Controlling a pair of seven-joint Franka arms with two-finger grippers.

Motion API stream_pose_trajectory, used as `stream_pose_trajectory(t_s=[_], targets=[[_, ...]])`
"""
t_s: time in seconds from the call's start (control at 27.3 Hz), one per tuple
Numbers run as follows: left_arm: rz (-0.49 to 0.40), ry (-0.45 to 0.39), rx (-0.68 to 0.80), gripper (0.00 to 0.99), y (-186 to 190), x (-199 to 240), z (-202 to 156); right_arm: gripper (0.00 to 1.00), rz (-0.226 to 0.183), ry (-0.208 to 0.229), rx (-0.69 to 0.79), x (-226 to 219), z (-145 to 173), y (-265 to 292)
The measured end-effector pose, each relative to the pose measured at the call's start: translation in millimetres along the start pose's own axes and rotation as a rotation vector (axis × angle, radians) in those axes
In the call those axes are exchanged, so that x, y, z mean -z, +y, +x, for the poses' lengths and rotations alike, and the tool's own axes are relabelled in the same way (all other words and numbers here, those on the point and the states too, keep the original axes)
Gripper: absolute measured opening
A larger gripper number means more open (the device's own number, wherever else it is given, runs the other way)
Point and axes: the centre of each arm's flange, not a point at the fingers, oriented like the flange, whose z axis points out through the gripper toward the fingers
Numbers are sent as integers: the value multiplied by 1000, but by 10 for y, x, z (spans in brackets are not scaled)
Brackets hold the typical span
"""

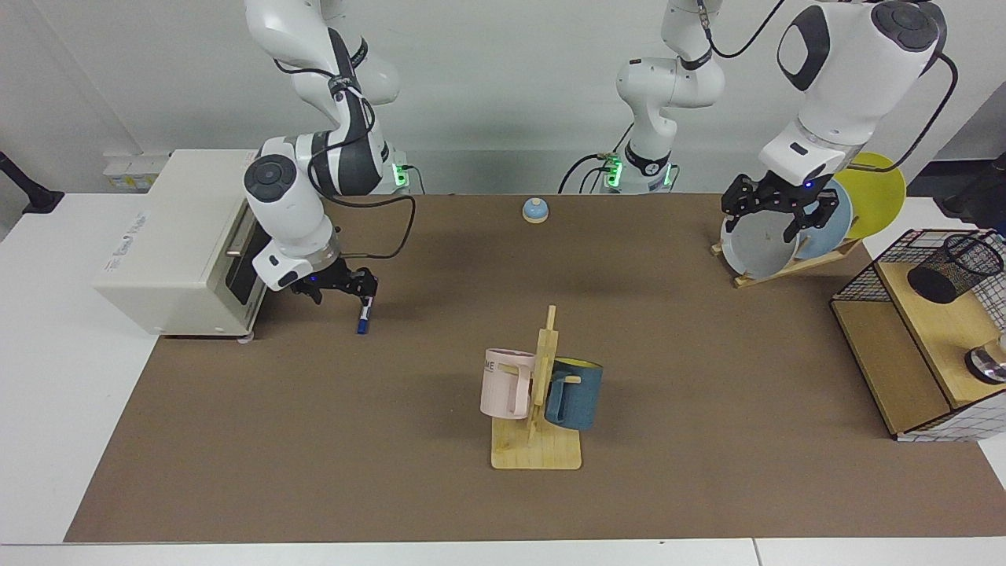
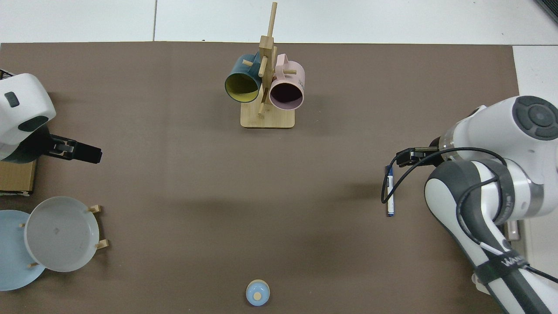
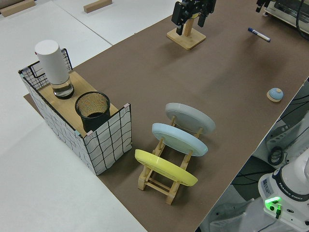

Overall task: Put markers into pen holder
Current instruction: 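Lower the right gripper over the marker and close on it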

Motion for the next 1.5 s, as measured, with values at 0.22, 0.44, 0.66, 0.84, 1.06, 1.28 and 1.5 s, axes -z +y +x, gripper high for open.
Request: stream_pose_trajectory(t_s=[0.22,0.44,0.66,0.84,1.06,1.28,1.5], targets=[[-2,-8,-1,991,3,-38,-7,996,2,-19,18,-366,43,-161],[-2,-9,-1,991,4,-40,-16,982,-4,-46,17,-669,35,-137],[-3,-11,-1,991,5,-52,-23,952,-24,-64,22,-849,-22,-64],[-4,-14,-1,991,5,-63,-25,872,-26,-72,18,-898,-52,-46],[-4,-15,-2,991,5,-71,-28,502,-27,-65,-32,-865,-53,-56],[-4,-15,-2,991,5,-71,-28,181,-27,-62,-46,-849,-54,-63],[-8,-12,-2,991,12,-68,-25,167,-28,-60,-89,-841,-49,-65]])
